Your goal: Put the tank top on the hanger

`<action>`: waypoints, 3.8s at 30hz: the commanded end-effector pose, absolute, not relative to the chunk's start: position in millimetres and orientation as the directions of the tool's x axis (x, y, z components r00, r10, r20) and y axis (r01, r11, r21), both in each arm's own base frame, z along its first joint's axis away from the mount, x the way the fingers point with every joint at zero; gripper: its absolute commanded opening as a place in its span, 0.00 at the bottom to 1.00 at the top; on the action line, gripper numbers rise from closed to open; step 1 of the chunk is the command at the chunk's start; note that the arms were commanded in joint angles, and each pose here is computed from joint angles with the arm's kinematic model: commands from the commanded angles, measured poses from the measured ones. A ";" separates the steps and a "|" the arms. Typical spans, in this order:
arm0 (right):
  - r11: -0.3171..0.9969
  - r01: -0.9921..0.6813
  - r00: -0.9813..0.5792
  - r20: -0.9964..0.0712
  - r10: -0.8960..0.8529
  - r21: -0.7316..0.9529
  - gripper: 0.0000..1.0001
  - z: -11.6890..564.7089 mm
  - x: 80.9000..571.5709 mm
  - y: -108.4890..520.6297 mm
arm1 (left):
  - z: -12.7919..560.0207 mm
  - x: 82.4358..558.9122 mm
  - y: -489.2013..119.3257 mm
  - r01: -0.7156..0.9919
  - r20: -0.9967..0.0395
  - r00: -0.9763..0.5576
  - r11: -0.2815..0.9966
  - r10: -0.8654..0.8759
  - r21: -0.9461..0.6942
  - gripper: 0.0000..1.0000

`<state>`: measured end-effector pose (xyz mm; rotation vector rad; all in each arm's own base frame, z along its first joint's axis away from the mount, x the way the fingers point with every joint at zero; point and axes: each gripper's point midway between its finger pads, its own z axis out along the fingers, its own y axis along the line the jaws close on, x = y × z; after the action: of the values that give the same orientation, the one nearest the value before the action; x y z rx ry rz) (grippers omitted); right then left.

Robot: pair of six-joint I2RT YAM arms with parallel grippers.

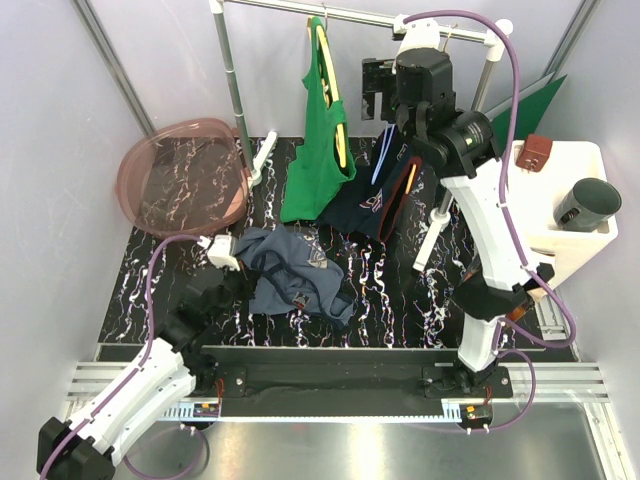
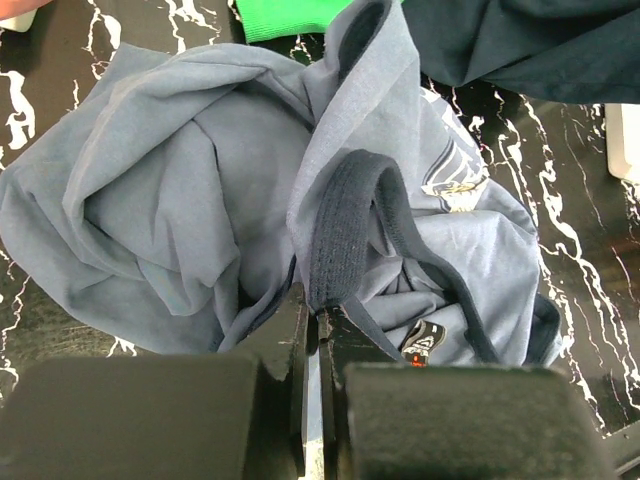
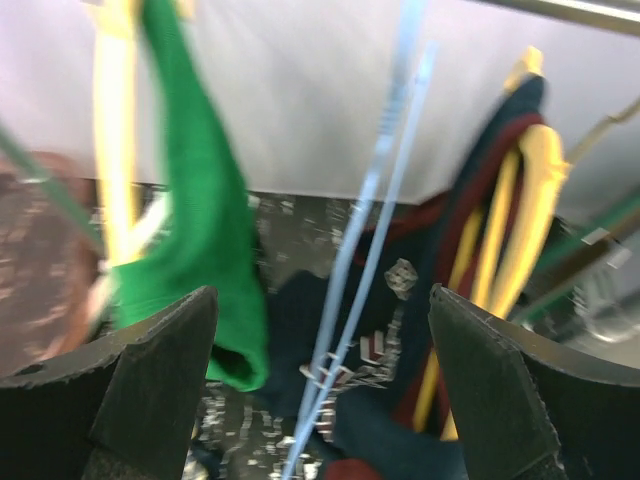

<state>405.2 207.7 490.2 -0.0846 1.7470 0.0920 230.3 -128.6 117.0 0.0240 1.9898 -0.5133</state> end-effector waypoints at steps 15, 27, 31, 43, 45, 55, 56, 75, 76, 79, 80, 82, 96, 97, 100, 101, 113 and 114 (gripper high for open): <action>0.993 0.060 -0.265 -0.960 -0.087 -0.106 0.57 444.4 461.5 163.3 | 131.6 230.6 -136.7 0.280 -0.878 -0.421 0.888 -0.229 -0.365 0.00; 1.000 0.015 -0.181 -0.983 -0.015 -0.018 0.00 482.7 444.2 163.6 | 130.6 230.6 -135.7 0.275 -0.879 -0.422 0.892 -0.223 -0.358 0.00; 0.999 -0.023 -0.141 -0.990 0.025 0.028 0.00 500.1 435.5 166.6 | 130.2 230.5 -135.9 0.276 -0.879 -0.422 0.893 -0.220 -0.356 0.00; 0.988 -0.128 -0.099 -0.992 0.074 0.087 0.00 519.5 421.5 180.8 | 126.7 230.6 -135.7 0.272 -0.877 -0.431 0.897 -0.211 -0.349 0.00; 0.985 -0.142 -0.116 -0.990 0.078 0.094 0.00 515.0 418.5 184.3 | 126.7 230.6 -135.6 0.272 -0.878 -0.432 0.897 -0.209 -0.347 0.00; 0.978 -0.167 -0.184 -0.978 0.093 0.125 0.00 495.0 378.5 202.0 | 126.3 231.0 -134.9 0.268 -0.878 -0.431 0.899 -0.209 -0.346 0.00; 0.980 -0.166 -0.211 -0.975 0.072 0.108 0.00 481.7 375.9 206.3 | 125.6 231.0 -134.6 0.267 -0.878 -0.431 0.900 -0.207 -0.343 0.00; 0.924 -0.338 -0.094 -0.983 0.155 0.178 0.00 498.3 248.0 162.9 | 116.2 233.3 -129.6 0.236 -0.875 -0.444 0.917 -0.192 -0.321 0.00; 0.916 -0.371 -0.064 -0.988 0.138 0.152 0.00 504.4 244.6 163.6 | 114.6 233.4 -129.8 0.237 -0.875 -0.447 0.918 -0.187 -0.318 0.00; 0.879 -0.466 -0.046 -0.995 0.089 0.100 0.00 509.7 238.5 178.4 | 113.5 234.7 -130.9 0.236 -0.872 -0.454 0.919 -0.183 -0.316 0.00; 0.847 -0.523 -0.039 -0.995 0.089 0.096 0.00 514.9 233.1 188.2 | 113.7 235.5 -130.6 0.233 -0.872 -0.453 0.920 -0.184 -0.315 0.00; 0.813 -0.577 -0.041 -0.997 0.071 0.082 0.00 515.3 233.2 203.8 | 110.5 236.8 -127.9 0.212 -0.868 -0.459 0.926 -0.187 -0.311 0.00; 0.563 -0.825 -0.149 -0.978 -0.143 0.044 0.00 433.3 218.9 350.6 | 101.9 242.0 -113.6 0.109 -0.857 -0.465 0.946 -0.224 -0.306 0.00; 0.598 -0.800 -0.154 -0.979 -0.133 0.044 0.00 427.9 222.8 343.4 | 100.7 242.5 -112.9 0.103 -0.855 -0.467 0.946 -0.226 -0.306 0.00; 0.654 -0.752 -0.228 -0.963 -0.141 0.083 0.00 380.2 223.1 330.2 | 98.6 245.3 -109.7 0.081 -0.850 -0.471 0.948 -0.234 -0.306 0.00; 0.667 -0.741 -0.266 -0.948 -0.177 0.084 0.00 351.7 221.8 325.4 | 97.8 245.4 -109.4 0.078 -0.849 -0.473 0.949 -0.235 -0.307 0.00; 0.604 -0.764 -0.436 -0.871 -0.227 0.225 0.00 274.5 152.5 268.6 | 101.0 247.5 -100.8 0.039 -0.848 -0.461 0.949 -0.260 -0.312 0.00; 0.600 -0.765 -0.441 -0.869 -0.225 0.233 0.00 271.7 149.7 267.1 | 102.7 247.2 -100.9 0.039 -0.849 -0.460 0.949 -0.262 -0.314 0.00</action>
<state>164.2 269.1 282.2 -0.7874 1.9389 0.7218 239.1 -106.2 87.0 -0.1106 2.0858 -0.3608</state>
